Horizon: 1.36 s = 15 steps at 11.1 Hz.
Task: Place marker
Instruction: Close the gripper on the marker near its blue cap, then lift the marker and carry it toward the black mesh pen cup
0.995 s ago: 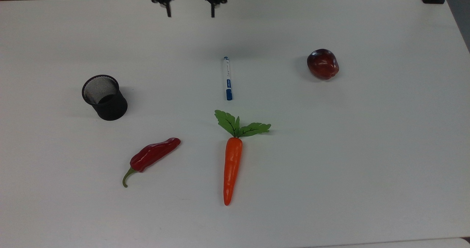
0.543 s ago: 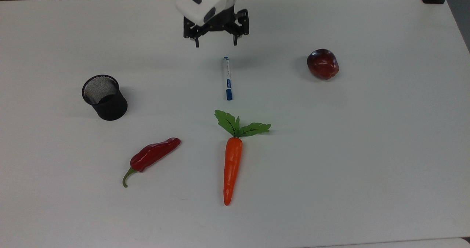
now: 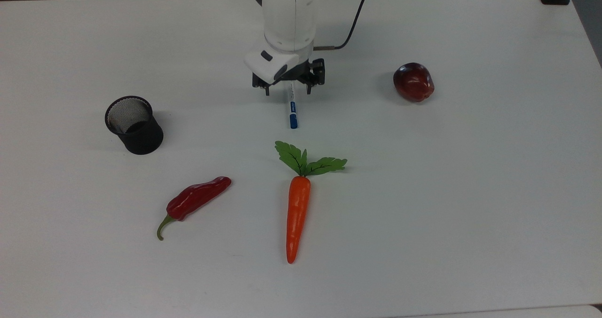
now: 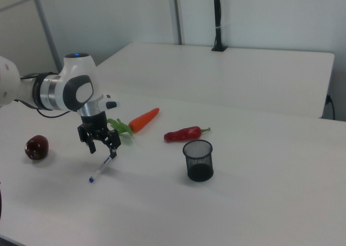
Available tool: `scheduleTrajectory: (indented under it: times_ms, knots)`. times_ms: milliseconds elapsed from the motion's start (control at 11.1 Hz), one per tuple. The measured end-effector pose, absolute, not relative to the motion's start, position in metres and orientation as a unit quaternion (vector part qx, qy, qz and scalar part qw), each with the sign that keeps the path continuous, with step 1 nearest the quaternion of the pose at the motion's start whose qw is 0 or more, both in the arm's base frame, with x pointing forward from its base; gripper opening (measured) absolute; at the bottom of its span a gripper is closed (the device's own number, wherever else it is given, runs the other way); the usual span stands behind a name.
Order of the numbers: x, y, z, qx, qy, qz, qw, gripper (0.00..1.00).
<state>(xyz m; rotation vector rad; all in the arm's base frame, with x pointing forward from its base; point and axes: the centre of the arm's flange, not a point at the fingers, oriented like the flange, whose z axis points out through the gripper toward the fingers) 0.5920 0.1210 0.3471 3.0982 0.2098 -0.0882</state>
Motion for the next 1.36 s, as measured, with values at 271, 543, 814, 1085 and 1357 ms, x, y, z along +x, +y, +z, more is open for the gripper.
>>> scheduleTrajectory:
  times_ms: [271,543,814,1085,1357]
  knots:
    - [0.599,0.13,0.315,0.997,0.075,-0.021,0.023,0.78]
    - [0.6,0.136,0.304,0.996,0.08,-0.022,0.023,0.4]
    - [0.601,0.136,0.306,0.996,0.08,-0.019,0.024,0.17]
    - [0.604,0.137,0.313,0.997,0.075,-0.012,0.023,0.17]
    - [0.615,0.135,0.352,0.998,0.055,-0.016,0.028,0.17]
